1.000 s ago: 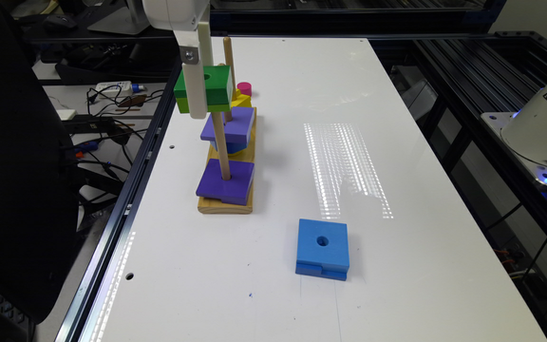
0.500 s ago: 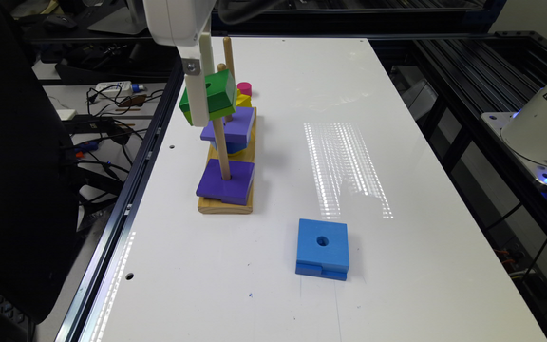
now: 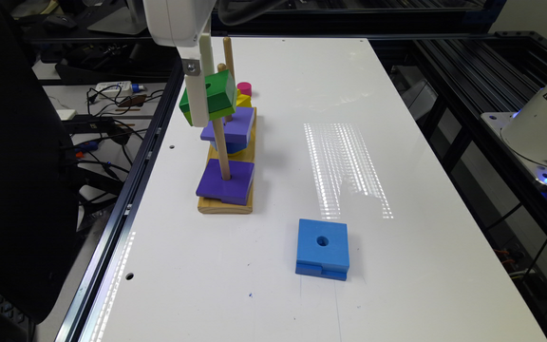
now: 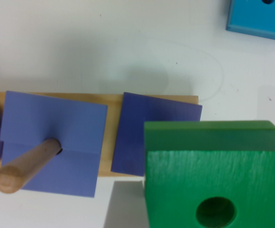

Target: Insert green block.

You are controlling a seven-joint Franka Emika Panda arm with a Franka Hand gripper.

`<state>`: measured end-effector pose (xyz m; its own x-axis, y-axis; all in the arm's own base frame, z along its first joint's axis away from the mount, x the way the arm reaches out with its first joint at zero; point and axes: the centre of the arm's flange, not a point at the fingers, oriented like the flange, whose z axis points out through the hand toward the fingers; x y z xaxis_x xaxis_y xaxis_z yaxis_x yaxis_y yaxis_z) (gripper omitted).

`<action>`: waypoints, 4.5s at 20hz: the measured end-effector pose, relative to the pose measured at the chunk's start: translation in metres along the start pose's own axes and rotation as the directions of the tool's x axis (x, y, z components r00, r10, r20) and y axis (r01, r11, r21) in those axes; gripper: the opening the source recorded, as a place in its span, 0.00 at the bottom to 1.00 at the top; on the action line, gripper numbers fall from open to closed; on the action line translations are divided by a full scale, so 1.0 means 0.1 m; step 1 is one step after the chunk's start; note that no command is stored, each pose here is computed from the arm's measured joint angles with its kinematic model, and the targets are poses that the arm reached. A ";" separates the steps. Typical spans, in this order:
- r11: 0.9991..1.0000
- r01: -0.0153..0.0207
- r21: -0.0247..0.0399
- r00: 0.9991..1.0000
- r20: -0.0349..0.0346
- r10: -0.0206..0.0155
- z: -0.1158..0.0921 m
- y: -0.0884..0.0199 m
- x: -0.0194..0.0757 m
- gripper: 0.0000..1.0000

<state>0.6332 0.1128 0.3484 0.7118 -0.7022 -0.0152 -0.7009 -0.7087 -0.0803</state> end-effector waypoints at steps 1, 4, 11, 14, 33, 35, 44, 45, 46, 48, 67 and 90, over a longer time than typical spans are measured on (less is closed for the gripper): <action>1.000 0.000 0.000 1.000 0.000 0.000 0.00 0.00 0.000 0.00; 1.000 0.001 0.000 1.000 0.000 -0.001 0.00 0.00 -0.004 0.00; 1.000 0.001 0.000 1.000 0.000 -0.001 0.00 0.00 -0.006 0.00; 1.000 0.001 0.000 1.000 0.000 -0.001 0.00 0.00 -0.007 0.00; 1.000 0.004 0.000 1.000 0.001 -0.004 0.00 -0.01 -0.022 0.00; 1.000 0.004 0.000 1.000 0.001 -0.004 0.00 -0.01 -0.023 0.00; 1.000 0.004 -0.003 1.000 0.004 -0.004 0.02 -0.01 -0.028 0.00; 1.000 0.004 -0.003 1.000 0.004 -0.004 0.02 -0.01 -0.029 0.00; 1.000 0.004 -0.003 1.000 0.004 -0.004 0.02 -0.01 -0.029 0.00; 1.000 0.004 -0.003 1.000 0.004 -0.004 0.02 -0.01 -0.029 0.00; 1.000 0.005 -0.010 1.000 0.011 -0.005 0.09 0.00 -0.032 0.00; 1.000 0.011 -0.029 1.000 0.023 -0.010 0.41 0.01 -0.006 0.00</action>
<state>0.6340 0.1154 0.3079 0.7197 -0.6933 -0.0374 -0.6942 -0.7179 -0.0517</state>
